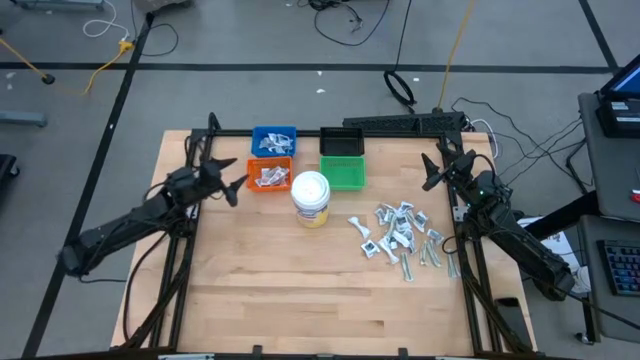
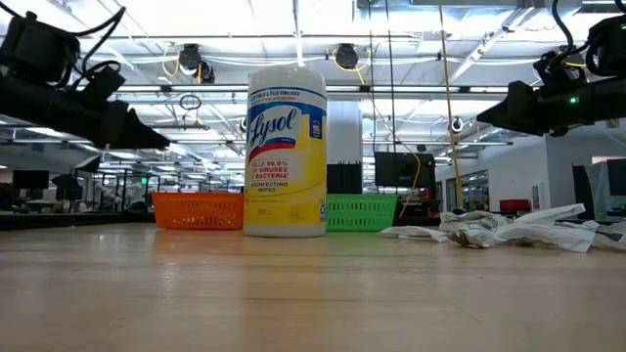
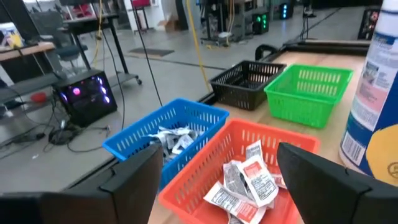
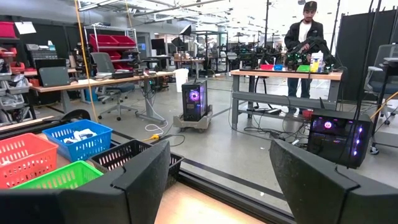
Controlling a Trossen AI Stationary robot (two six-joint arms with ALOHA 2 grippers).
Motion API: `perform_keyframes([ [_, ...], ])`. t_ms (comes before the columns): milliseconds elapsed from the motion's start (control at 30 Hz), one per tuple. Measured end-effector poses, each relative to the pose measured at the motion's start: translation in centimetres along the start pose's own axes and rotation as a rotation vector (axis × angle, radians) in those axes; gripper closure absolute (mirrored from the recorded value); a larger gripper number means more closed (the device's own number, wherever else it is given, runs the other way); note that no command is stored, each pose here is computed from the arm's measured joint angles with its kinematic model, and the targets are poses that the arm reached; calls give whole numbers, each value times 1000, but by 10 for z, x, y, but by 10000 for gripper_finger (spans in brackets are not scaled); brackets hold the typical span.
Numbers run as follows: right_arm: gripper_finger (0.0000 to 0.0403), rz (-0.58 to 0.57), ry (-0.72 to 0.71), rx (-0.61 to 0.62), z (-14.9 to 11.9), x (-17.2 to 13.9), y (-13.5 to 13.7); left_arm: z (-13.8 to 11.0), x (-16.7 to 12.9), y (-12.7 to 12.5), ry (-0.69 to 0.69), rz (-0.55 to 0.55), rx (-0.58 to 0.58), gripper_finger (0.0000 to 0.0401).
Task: Pick & Place First Aid Supplies
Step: Put the green bandage into the green bin
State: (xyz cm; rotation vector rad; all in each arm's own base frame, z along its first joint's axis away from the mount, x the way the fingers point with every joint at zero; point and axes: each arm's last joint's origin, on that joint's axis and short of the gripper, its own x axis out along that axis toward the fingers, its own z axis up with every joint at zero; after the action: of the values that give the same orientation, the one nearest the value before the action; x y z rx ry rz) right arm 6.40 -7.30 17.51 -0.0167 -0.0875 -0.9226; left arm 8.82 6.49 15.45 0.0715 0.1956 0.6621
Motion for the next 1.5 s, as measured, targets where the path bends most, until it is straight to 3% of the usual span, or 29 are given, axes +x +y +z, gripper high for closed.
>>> perform_keyframes([
  [600, 128, 0, 0, 0, 0, 0, 0, 18, -16, 3, -239, 29, -9, 70],
  [1067, 132, 0, 1, 0, 0, 0, 0, 17, -15, 3, -222, 26, -8, 95],
  [1500, 132, 0, 0, 0, 0, 0, 0, 17, -15, 3, -223, 26, -8, 71],
])
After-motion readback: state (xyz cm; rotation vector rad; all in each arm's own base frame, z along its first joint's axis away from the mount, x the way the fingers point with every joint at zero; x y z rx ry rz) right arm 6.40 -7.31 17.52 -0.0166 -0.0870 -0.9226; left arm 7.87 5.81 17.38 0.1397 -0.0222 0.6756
